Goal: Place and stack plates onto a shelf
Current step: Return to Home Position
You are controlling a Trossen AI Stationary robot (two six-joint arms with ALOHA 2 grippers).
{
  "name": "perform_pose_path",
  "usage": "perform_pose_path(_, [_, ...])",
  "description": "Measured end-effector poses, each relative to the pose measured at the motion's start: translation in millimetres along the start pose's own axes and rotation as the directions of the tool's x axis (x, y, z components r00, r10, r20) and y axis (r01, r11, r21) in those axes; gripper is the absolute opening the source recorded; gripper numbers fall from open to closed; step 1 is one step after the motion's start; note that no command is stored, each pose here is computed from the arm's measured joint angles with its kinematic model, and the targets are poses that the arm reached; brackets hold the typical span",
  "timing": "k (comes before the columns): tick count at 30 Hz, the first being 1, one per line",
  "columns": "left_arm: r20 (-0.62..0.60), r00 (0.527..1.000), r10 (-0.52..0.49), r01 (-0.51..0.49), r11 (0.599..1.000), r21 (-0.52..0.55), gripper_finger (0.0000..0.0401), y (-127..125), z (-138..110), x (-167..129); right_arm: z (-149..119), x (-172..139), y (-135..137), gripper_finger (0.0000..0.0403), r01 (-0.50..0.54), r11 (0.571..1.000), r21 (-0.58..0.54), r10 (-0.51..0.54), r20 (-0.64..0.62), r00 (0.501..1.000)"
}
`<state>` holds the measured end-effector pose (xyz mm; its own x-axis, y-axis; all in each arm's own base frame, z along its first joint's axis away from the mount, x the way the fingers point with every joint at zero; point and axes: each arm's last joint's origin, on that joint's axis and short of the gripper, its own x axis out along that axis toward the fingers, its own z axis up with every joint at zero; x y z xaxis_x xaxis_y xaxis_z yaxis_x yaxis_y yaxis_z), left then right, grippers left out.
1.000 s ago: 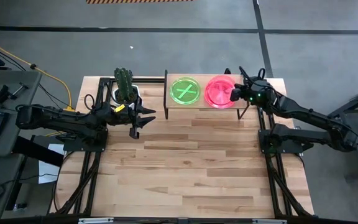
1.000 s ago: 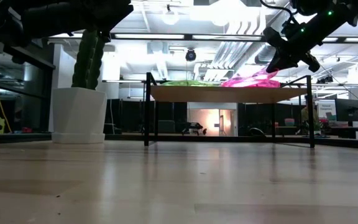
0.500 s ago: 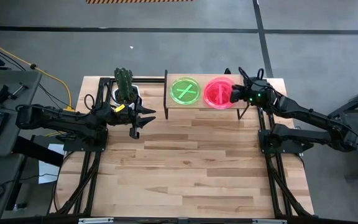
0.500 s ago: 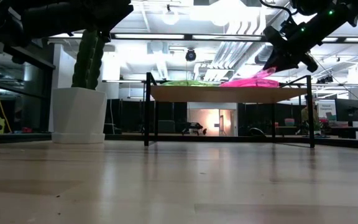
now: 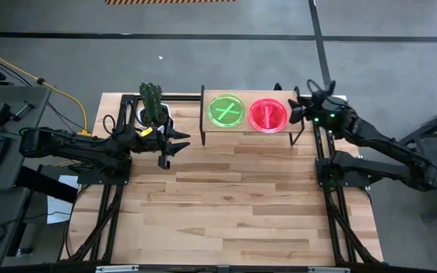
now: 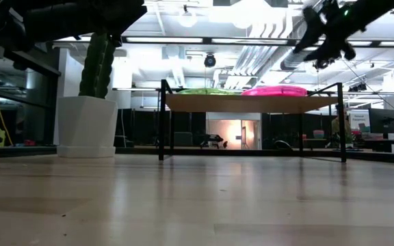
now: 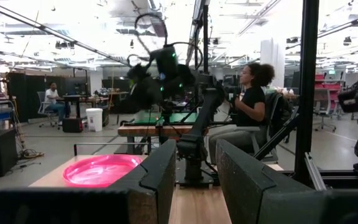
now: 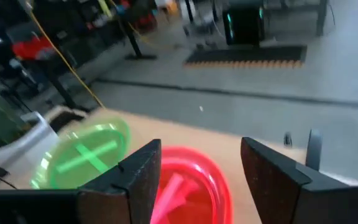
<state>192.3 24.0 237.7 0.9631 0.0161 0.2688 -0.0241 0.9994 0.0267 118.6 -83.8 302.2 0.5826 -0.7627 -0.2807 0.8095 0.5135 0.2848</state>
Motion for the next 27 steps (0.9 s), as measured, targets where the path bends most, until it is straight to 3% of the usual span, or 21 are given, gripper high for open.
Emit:
perform_pose_path(3, [0.000,1.000,0.000,0.000,1.000,0.000,0.0104,0,0,0,9,-12,2,0.0204,-0.064,0.998,-0.014,0.064,0.044,0.997])
perform_pose_path(7, [0.000,1.000,0.000,0.000,1.000,0.000,0.0104,0,0,0,9,-20,9,0.0204,-0.222,0.972,-0.079,0.224,0.017,0.974])
perform_pose_path(15, [0.000,1.000,0.000,0.000,1.000,0.000,0.0104,0,0,0,-32,-12,31,0.0204,-0.513,0.849,-0.128,0.520,0.029,0.854])
perform_pose_path(20, [0.000,1.000,0.000,0.000,1.000,0.000,0.0104,0,0,0,-52,-12,37,0.0204,-0.592,0.789,-0.164,0.607,0.063,0.792])
perform_pose_path(27, [-0.023,1.000,0.001,-0.002,1.000,-0.008,0.0104,0,-2,0,-49,-18,43,0.0167,-0.620,0.764,-0.179,0.638,0.062,0.768])
